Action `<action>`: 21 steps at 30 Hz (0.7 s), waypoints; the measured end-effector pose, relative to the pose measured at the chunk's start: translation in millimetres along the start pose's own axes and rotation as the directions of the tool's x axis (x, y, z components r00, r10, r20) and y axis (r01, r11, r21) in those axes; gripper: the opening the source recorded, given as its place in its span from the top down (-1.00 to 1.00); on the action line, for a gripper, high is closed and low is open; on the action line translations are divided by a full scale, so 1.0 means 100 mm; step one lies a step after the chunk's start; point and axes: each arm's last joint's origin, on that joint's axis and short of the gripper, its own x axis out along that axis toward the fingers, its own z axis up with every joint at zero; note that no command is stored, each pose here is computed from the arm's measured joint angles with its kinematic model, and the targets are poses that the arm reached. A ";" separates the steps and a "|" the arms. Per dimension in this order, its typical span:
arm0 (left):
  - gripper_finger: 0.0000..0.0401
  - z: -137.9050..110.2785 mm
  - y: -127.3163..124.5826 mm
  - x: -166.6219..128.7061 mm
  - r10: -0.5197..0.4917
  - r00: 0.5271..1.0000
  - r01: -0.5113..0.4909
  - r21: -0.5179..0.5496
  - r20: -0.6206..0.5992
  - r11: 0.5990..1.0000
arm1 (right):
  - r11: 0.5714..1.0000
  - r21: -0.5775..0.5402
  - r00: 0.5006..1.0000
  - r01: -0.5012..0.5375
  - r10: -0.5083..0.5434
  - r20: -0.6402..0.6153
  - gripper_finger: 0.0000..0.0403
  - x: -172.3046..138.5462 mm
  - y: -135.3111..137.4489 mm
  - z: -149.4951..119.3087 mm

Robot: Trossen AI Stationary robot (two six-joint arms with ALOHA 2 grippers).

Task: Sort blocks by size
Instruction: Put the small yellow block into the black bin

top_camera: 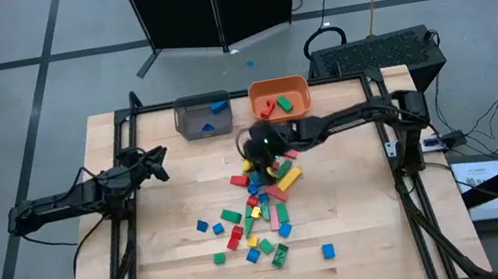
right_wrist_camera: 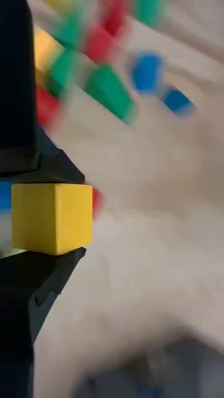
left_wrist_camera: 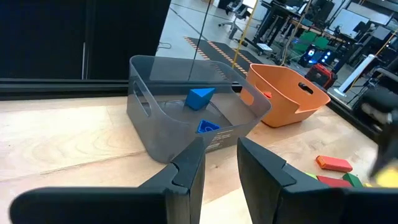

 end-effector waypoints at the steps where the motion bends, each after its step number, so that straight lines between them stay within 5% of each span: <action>1: 0.53 0.00 0.00 0.00 0.000 1.000 0.000 0.000 0.000 1.000 | 0.999 0.024 0.999 0.042 -0.043 0.025 0.41 -0.01 -0.06 0.09; 6: 0.53 0.00 0.00 0.00 0.003 1.000 -0.003 0.001 0.002 1.000 | 0.970 0.133 0.968 0.203 -0.219 0.120 0.41 0.11 -0.46 0.48; 10: 0.53 0.00 0.00 0.00 0.004 1.000 -0.004 0.001 0.001 1.000 | 0.951 0.207 0.951 0.229 -0.264 0.161 0.41 0.32 -0.75 0.75; 16: 0.53 -0.01 0.00 0.00 0.007 1.000 -0.007 0.005 -0.003 1.000 | 0.929 0.248 0.956 0.274 -0.290 0.033 0.40 0.67 -1.10 0.89; 21: 0.53 -0.01 0.00 0.01 0.006 1.000 -0.006 0.005 -0.004 1.000 | 0.906 0.253 0.941 0.340 -0.328 -0.086 -0.10 0.73 -1.28 0.94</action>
